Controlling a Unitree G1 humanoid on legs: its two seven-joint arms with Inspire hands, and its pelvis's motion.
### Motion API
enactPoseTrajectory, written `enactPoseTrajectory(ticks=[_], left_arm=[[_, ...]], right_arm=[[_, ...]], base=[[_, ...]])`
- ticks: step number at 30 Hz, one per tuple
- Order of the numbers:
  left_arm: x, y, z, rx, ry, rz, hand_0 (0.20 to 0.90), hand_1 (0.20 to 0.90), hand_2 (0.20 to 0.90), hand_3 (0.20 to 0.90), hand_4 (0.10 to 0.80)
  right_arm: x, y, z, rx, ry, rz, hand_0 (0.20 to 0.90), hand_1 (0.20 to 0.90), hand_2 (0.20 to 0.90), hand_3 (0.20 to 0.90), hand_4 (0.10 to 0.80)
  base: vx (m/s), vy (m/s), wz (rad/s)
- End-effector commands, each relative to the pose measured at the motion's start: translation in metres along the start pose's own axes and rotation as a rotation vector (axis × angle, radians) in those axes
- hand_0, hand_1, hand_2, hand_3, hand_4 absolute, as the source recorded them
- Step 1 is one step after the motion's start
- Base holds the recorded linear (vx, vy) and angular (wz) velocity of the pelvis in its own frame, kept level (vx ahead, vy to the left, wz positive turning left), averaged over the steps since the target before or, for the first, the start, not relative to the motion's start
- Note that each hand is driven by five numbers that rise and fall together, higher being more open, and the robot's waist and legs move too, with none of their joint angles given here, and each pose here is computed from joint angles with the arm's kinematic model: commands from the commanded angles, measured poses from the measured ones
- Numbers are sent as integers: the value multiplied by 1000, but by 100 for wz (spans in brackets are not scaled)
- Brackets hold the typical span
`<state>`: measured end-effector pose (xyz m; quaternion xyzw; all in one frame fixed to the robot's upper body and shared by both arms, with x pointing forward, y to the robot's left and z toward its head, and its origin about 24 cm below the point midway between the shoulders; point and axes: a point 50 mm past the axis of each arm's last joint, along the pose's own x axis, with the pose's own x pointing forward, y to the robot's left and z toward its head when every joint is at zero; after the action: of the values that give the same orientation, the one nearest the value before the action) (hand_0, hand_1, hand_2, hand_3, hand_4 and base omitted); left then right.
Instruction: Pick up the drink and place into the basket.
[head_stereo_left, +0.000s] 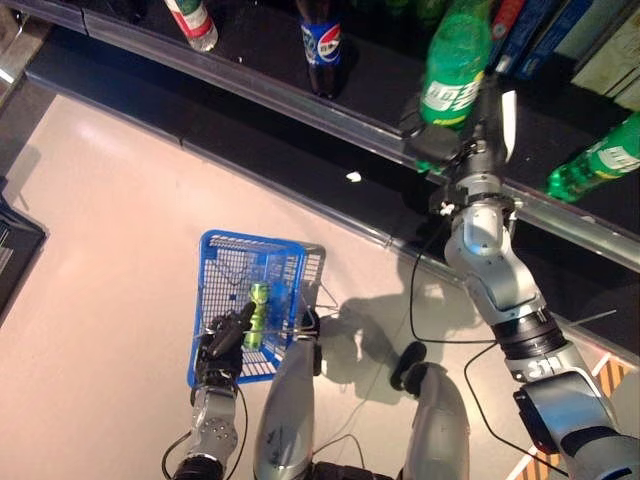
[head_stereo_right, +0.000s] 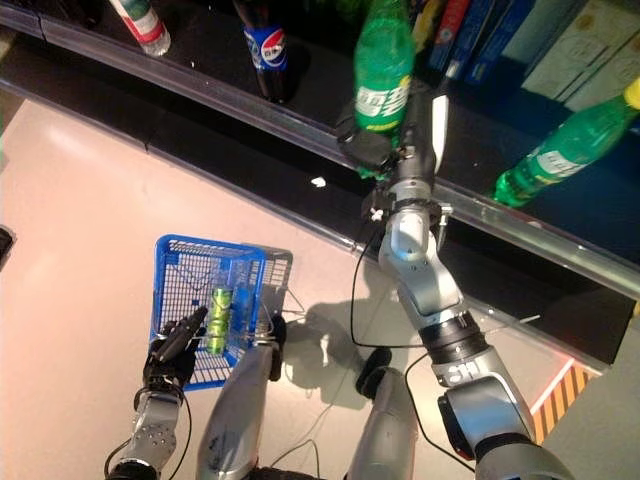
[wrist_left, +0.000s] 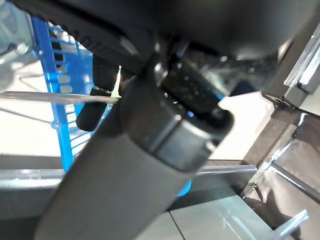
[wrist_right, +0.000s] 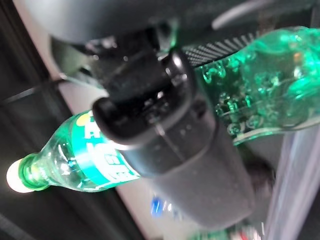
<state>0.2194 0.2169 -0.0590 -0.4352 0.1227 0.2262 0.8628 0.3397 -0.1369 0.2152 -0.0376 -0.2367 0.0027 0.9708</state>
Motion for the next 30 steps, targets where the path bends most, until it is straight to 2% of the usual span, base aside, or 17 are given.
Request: enactPoseTrajectory(ticks=[1,5,14,21,30], left_arm=[[-17,-38,49,90,-175,-349,300,300,300,200,100],[-27,-53,48,106,-154,-447,300,300,300,200,100],[-46,-84,39,169,-40,-701,300,300,300,200,100],[-64,-116,43,147,13,-948,300,300,300,200,100],[-86,-159,53,125,-8,-1257,300,300,300,200,100]], right_arm=[[-3,23,108,149,-471,220,300,300,300,200,100],[-14,43,91,210,-373,343,300,300,300,200,100],[-23,78,46,238,-145,455,300,300,300,200,100],[-33,97,14,251,-16,479,300,300,300,200,100],[-44,122,-33,277,176,452,300,300,300,200,100]], base=[[58,-30,4],[50,-24,11],[5,-10,22],[-40,-13,29],[-40,-40,23]])
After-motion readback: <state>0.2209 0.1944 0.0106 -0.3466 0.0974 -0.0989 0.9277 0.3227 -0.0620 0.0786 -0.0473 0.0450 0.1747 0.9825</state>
